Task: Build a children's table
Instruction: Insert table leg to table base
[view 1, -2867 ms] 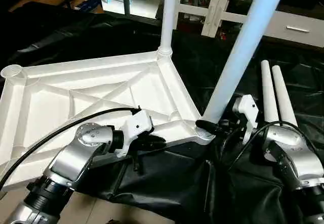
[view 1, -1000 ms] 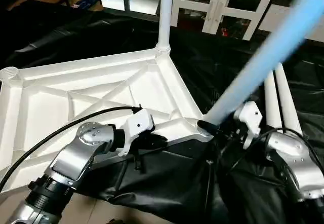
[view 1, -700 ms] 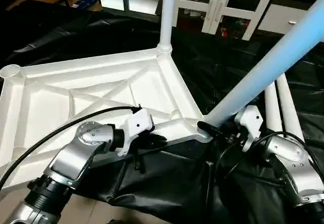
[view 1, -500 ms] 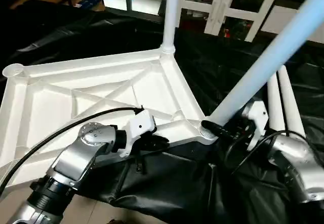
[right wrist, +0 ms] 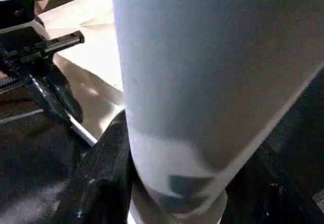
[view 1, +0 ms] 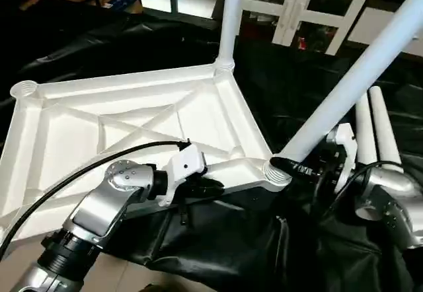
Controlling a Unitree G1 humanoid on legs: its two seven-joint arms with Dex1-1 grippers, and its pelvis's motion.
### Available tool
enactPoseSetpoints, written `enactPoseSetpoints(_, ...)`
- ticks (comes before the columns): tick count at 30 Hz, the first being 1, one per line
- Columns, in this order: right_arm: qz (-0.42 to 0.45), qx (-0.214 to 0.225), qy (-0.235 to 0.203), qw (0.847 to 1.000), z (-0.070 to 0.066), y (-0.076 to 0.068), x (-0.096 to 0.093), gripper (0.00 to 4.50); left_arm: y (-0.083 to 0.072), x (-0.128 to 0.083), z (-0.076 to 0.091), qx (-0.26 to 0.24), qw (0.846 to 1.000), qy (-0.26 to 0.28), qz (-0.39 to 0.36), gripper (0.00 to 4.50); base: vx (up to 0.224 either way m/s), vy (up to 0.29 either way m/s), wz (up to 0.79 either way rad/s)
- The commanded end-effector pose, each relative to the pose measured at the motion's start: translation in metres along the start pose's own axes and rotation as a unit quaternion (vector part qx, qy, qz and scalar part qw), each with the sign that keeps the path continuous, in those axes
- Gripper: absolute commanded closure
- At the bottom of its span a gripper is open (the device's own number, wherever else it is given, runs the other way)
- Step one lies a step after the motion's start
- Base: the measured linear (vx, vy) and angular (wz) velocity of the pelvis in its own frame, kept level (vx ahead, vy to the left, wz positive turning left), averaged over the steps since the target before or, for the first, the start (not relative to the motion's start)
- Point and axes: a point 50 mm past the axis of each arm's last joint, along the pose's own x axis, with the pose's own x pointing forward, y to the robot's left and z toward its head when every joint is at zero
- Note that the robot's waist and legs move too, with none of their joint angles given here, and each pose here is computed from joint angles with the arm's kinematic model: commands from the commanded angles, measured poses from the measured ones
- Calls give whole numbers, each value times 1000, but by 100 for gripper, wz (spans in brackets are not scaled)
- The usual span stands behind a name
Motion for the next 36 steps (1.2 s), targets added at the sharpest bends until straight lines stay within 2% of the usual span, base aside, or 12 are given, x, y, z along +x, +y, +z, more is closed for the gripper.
enactPoseSetpoints(1,-29,89,170,981,-66,5,-18,257,-6,-1,16,36,998,-22,-37,450,0,0,0)
enactPoseSetpoints(3,-19,68,167,983,-55,3,-14,257,-6,-1,16,36,998,-22,-38,450,0,0,0)
enactPoseSetpoints(8,9,38,177,983,-43,5,-10,257,-6,-1,16,37,998,-21,-40,450,0,0,0)
enactPoseSetpoints(14,23,5,202,979,-41,4,-10,257,-7,-3,16,37,998,-20,-42,450,0,0,0)
enactPoseSetpoints(16,37,-21,219,975,-37,6,-8,257,-7,-3,16,36,998,-19,-44,450,0,0,0)
enactPoseSetpoints(24,75,-51,238,967,-37,15,4,257,-7,-3,16,35,998,-17,-47,450,0,0,0)
enactPoseSetpoints(29,97,-74,244,962,-38,22,15,257,-6,-3,16,35,998,-16,-48,450,0,0,0)
enactPoseSetpoints(30,104,-97,247,958,-38,24,20,257,-6,-3,17,35,998,-16,-48,450,0,0,0)
enactPoseSetpoints(32,103,-114,247,957,-38,24,23,257,-6,-3,17,36,998,-16,-47,450,0,0,0)
enactPoseSetpoints(33,100,-138,241,955,-39,25,29,257,-6,-3,16,36,998,-16,-47,450,0,0,0)
enactPoseSetpoints(36,93,-147,223,959,-37,26,34,257,-6,-4,16,36,998,-16,-47,450,0,0,0)
